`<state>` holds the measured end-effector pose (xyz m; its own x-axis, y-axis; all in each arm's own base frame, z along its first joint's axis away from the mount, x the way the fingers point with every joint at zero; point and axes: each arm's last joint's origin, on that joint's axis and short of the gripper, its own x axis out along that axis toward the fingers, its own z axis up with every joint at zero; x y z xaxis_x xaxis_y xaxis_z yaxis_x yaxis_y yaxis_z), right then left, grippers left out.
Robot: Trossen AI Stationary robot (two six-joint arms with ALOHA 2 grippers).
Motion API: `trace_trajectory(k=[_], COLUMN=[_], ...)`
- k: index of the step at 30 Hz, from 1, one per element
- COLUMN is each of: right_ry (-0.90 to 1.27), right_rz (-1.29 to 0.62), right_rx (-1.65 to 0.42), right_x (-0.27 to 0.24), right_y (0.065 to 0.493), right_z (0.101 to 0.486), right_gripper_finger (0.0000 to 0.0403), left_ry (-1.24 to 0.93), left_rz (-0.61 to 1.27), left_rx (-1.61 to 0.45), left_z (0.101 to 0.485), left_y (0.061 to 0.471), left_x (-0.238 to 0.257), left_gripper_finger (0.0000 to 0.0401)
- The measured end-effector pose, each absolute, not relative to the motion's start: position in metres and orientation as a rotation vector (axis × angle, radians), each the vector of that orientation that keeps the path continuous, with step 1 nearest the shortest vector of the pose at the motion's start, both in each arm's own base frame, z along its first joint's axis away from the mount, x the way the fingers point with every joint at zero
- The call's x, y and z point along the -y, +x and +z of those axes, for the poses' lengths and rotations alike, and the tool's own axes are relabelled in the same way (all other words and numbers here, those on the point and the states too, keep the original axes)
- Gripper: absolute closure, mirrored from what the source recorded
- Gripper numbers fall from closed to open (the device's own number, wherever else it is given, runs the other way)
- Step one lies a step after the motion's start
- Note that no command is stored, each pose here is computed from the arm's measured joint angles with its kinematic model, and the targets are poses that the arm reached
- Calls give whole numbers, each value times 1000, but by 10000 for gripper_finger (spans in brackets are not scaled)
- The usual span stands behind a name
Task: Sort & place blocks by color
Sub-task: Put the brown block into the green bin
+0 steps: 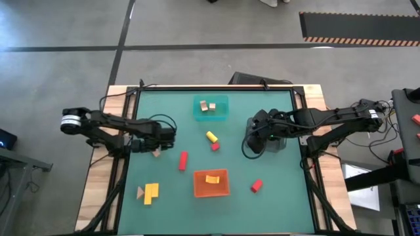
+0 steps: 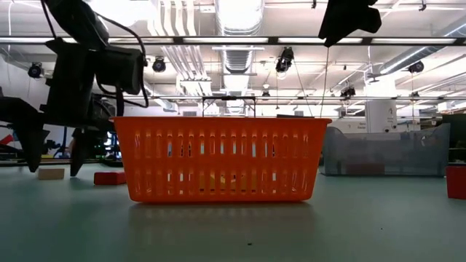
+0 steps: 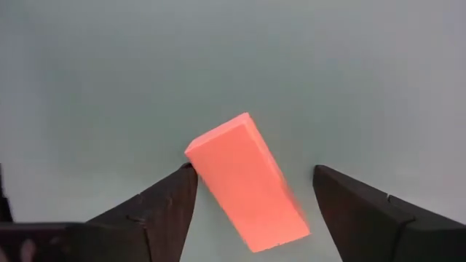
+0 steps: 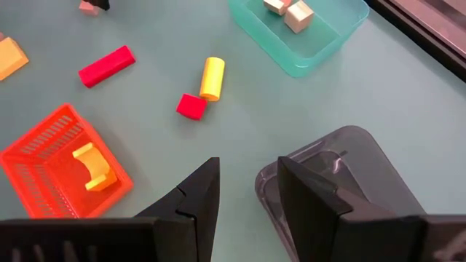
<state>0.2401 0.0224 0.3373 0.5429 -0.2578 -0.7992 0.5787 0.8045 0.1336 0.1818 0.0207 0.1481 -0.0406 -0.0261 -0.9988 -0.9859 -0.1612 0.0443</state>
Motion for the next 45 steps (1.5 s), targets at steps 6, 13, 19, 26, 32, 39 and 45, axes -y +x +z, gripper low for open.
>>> trace_trajectory(k=[6, 13, 19, 26, 32, 39, 45], right_ry=[408, 402, 396, 409, 423, 496, 597], right_rz=[-512, -510, -505, -475, -493, -547, -598], right_rx=[-865, -866, -869, -869, -847, -821, -780], right_x=[-22, -22, -22, -23, -20, -13, -9], right_y=[240, 240, 240, 237, 234, 235, 232], right_z=[337, 337, 337, 340, 343, 343, 346], right_gripper_finger=[275, 275, 275, 275, 275, 275, 275], left_ry=[-1306, -1289, -1266, -1140, -953, -646, -387], left_rz=[1331, 1284, 1166, 922, 690, 458, 343], left_rx=[-1192, -1192, -1181, -1145, -1103, -1055, -1064], left_z=[146, 146, 168, 226, 278, 315, 326], left_y=[189, 193, 201, 226, 247, 272, 301], left_x=[-22, -22, -23, -26, -30, -47, -79], left_gripper_finger=[196, 289, 289, 289, 289, 289, 289])
